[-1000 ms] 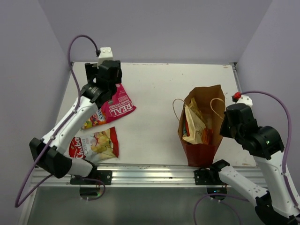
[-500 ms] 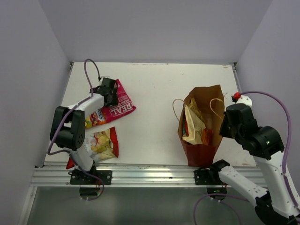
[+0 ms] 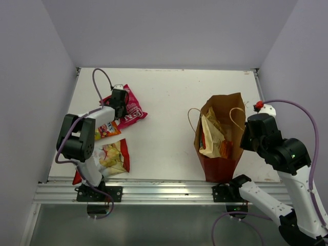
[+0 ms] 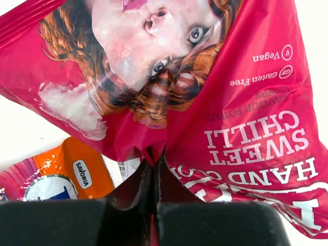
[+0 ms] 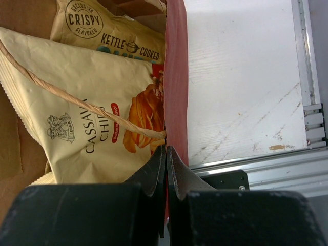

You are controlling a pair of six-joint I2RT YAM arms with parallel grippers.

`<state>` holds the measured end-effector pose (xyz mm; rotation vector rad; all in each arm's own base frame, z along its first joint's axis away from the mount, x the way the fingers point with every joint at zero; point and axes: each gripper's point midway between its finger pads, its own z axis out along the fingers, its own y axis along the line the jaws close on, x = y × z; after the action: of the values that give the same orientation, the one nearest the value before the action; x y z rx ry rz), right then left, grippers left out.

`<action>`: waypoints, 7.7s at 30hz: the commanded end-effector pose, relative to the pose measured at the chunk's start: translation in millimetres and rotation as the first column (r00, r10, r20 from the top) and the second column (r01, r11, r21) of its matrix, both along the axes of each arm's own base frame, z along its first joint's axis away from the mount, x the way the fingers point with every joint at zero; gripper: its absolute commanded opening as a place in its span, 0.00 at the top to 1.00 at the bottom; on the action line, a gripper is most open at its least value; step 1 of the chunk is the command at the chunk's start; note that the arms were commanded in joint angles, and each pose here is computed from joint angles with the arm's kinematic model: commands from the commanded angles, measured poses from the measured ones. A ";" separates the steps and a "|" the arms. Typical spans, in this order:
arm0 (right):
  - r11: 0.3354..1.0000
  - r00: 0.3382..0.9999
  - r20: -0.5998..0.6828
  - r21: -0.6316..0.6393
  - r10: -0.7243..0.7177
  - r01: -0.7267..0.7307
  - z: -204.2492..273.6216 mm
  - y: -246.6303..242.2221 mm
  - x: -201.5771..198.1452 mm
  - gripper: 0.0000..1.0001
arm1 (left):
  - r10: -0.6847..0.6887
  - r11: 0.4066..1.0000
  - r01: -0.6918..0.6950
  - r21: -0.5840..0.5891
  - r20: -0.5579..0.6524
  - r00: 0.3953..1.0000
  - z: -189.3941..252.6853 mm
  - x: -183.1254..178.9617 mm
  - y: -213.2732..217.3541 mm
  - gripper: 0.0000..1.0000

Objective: Place the snacks into the paper bag

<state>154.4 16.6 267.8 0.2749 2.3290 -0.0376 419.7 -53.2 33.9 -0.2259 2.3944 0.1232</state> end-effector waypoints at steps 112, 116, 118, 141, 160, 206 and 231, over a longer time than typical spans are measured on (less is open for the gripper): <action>1.000 0.996 -0.090 -0.017 0.009 -0.011 -14.0 -11.2 -32.7 1.00 | -0.469 0.181 0.857 -0.482 0.724 0.506 448.4 -191.2 -329.1 1.00; 1.000 0.996 -0.090 -0.017 0.005 -0.007 -13.3 -12.0 -34.1 1.00 | -0.502 -0.121 0.876 -0.467 0.790 0.352 458.9 -239.7 -372.8 1.00; 1.000 0.996 -0.092 -0.018 0.001 -0.002 -13.6 -12.7 -34.6 1.00 | -0.467 -0.289 0.864 -0.412 0.849 0.248 470.1 -268.0 -387.7 1.00; 1.000 0.996 -0.093 -0.026 -0.017 0.015 -12.5 -19.4 -43.4 1.00 | -0.647 -0.293 0.668 -0.684 0.657 0.388 276.4 -253.1 -429.8 1.00; 0.999 0.996 -0.093 -0.034 -0.012 0.009 -13.1 -19.4 -41.6 1.00 | -0.535 -0.232 0.587 -0.775 0.606 0.589 298.3 -199.4 -460.5 1.00; 0.999 0.994 -0.105 -0.052 -0.009 0.004 -18.6 -18.9 -37.4 1.00 | 0.418 0.907 -0.417 -0.059 -0.006 0.909 102.5 -26.6 69.3 0.00; 1.000 0.994 -0.105 -0.024 0.000 -0.003 -20.8 -10.4 -30.0 1.00 | 0.423 0.895 -0.445 -0.036 -0.245 0.872 12.7 -75.1 94.2 1.00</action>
<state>148.4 12.0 265.2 0.2929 2.2991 -0.0247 341.6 64.8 49.5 -0.8529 2.4700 0.4373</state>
